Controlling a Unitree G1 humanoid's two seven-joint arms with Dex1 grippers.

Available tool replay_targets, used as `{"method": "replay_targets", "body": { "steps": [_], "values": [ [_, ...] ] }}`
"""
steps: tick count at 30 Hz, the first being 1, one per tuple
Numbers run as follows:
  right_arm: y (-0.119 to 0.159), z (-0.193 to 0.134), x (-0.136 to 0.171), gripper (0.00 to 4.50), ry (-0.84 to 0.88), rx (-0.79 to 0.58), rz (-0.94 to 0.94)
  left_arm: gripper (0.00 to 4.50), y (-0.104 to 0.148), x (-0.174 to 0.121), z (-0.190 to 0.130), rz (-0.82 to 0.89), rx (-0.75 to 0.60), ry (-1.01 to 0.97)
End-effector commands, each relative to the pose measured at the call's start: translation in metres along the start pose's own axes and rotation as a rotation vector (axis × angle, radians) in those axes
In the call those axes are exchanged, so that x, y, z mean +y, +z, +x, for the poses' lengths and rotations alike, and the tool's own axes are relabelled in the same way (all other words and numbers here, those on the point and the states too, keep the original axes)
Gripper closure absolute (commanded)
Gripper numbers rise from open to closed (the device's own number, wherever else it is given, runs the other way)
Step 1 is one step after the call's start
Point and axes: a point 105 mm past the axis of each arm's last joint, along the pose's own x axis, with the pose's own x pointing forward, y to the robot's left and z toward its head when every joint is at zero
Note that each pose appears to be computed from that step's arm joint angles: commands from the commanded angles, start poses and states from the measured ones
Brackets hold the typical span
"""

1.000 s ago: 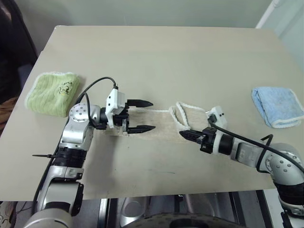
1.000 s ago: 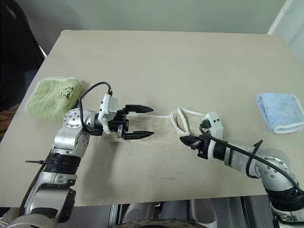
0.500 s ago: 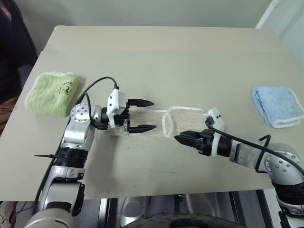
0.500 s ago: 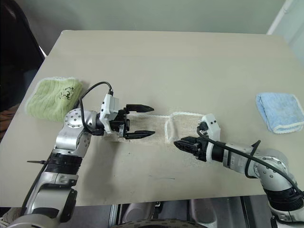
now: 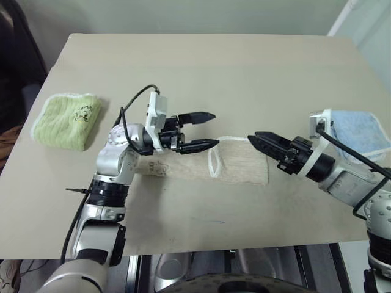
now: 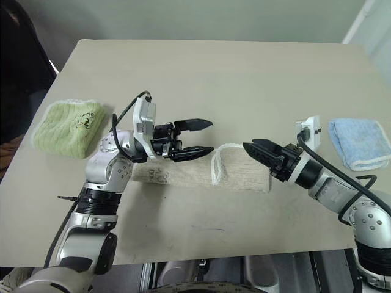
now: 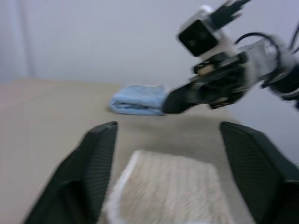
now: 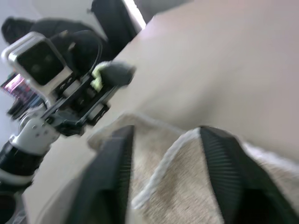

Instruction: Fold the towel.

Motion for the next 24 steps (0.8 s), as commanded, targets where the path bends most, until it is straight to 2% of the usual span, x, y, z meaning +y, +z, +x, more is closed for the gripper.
{"method": "replay_targets", "body": {
  "steps": [1, 4, 8, 13, 19, 24],
  "values": [
    [0.008, 0.001, -0.005, 3.44, -0.012, -0.065, -0.061, 1.93, -0.006, -0.006, 0.006, -0.003, 0.004, -0.055],
    [-0.002, 0.007, -0.013, 4.49, -0.033, -0.037, -0.097, 3.02, -0.025, -0.009, 0.009, -0.023, 0.047, -0.081],
    [-0.019, 0.01, -0.025, 4.5, -0.057, 0.033, -0.154, 4.47, -0.045, -0.008, 0.017, -0.012, 0.095, -0.079],
    [-0.029, 0.018, -0.039, 4.5, -0.099, 0.063, -0.212, 4.47, -0.067, -0.012, 0.027, 0.01, 0.14, -0.07],
    [-0.054, 0.035, -0.047, 4.5, -0.138, 0.095, -0.239, 4.47, -0.102, -0.031, 0.003, 0.043, 0.37, -0.182],
    [-0.074, 0.04, -0.056, 4.5, -0.188, 0.129, -0.247, 4.47, -0.113, -0.038, -0.012, 0.049, 0.458, -0.217]
  ]
}}
